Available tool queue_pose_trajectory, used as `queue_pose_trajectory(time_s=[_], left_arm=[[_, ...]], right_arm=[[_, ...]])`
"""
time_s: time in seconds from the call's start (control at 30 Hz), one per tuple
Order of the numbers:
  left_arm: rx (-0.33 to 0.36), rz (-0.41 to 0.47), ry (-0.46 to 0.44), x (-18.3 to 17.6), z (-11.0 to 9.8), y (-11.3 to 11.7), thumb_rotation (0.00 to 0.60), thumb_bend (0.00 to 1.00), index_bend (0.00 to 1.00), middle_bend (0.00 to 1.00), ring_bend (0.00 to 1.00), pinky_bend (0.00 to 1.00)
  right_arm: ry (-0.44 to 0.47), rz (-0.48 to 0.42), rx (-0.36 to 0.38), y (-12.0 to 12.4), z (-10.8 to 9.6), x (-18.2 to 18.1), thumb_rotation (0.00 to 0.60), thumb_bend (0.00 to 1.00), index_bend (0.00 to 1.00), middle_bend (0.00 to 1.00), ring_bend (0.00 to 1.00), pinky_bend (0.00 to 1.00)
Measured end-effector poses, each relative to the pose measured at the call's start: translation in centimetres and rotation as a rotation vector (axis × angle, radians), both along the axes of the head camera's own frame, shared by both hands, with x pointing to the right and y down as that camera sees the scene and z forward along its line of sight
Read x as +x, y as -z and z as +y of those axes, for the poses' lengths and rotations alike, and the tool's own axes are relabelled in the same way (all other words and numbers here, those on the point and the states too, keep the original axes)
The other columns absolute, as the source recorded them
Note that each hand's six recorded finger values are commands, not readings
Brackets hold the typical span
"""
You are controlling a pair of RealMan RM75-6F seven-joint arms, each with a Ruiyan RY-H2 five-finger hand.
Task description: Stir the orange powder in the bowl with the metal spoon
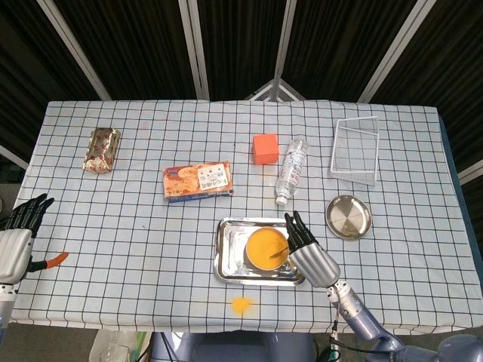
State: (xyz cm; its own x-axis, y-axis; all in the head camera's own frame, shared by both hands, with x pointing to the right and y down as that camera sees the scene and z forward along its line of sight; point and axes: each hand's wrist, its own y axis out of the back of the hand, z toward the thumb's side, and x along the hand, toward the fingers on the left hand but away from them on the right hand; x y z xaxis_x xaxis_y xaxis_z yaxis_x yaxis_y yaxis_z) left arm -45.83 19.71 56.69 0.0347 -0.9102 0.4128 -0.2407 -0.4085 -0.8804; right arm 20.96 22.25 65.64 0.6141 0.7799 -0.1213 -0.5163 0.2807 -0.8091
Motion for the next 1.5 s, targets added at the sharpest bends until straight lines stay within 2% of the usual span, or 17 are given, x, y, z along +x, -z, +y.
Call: queue_pose_trajectory(time_s=[0.23,0.63,1.23,1.5], left_arm=[[-0.001,-0.001,0.000,0.0,0.0,0.0,0.600,0.02,0.00,0.00,0.00,0.00],[-0.002,0.004,0.003,0.0,0.0,0.0,0.600,0.02,0.00,0.00,0.00,0.00],[-0.007,0.006,0.004,-0.1,0.0,0.0,0.600,0.02,0.00,0.00,0.00,0.00],[-0.008,0.005,0.006,-0.1,0.0,-0.1,0.600,0.02,0.00,0.00,0.00,0.00]], right_arm=[[0.011,0.045,0.009,-0.4,0.3,0.2,0.600,0.78,0.78,0.28,0.00,0.00],[-0.025,0.005,-0.013,-0.9,-0.4,-1.7,0.600,0.78,0.78,0.28,0.00,0.00],[-0.058,0.020,-0.010,-1.9,-2.2,-2.8,0.600,0.78,0.78,0.28,0.00,0.00],[-0.054,0.011,0.003,-1.6,-2.8,-3.2,0.600,0.78,0.78,0.28,0.00,0.00]])
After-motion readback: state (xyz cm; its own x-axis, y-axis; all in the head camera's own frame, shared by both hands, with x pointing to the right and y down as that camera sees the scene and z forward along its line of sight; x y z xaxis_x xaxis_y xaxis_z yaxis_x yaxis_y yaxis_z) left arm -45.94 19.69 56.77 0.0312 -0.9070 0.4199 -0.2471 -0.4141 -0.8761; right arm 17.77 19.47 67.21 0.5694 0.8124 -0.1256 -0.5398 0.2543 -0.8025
